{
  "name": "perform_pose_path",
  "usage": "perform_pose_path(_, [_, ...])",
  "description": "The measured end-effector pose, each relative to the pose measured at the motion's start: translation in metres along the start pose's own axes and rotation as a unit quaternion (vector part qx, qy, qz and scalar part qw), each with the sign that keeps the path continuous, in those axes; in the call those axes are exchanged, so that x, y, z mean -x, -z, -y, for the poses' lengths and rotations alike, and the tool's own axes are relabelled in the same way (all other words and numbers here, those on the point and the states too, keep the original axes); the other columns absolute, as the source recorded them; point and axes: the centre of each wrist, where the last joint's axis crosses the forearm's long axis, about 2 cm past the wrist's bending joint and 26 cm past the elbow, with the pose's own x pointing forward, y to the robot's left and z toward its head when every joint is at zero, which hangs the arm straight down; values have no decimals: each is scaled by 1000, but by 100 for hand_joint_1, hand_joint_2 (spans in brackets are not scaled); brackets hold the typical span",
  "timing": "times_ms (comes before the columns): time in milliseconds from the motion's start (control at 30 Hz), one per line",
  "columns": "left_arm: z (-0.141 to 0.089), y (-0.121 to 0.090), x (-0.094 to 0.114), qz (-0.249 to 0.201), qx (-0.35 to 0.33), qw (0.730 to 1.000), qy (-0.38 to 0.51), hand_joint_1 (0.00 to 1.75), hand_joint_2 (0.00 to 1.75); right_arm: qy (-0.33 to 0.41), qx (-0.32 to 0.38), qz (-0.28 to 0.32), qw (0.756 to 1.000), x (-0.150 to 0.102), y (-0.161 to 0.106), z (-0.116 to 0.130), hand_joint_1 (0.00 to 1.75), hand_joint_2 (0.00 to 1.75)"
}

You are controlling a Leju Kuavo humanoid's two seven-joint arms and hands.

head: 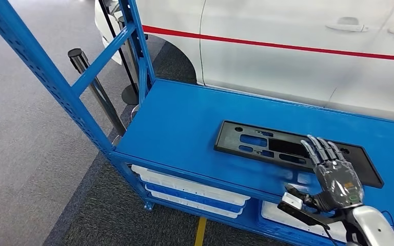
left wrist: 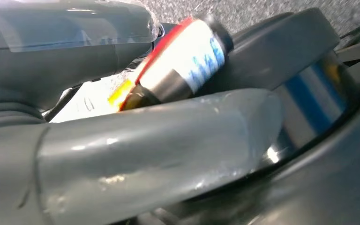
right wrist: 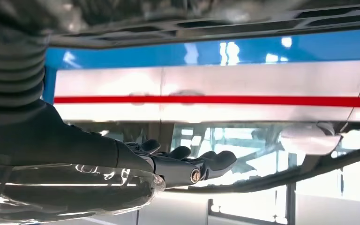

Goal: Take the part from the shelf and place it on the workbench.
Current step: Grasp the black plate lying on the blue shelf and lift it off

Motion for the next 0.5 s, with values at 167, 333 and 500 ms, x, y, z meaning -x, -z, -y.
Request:
perform_pose_path(167, [-2, 0, -2, 3, -3, 1000, 1, 0, 0, 20, -17, 16, 1000, -22, 31, -3, 0, 175])
perform_pose_path(333, [-2, 0, 0, 4, -2, 1000, 4, 0, 0, 20, -33, 32, 999, -34, 63, 0, 0, 175])
perform_pose_path(500, [0, 0, 0, 6, 0, 1000, 6, 0, 0, 11, -55, 46, 997, -41, 83, 0, 0, 175])
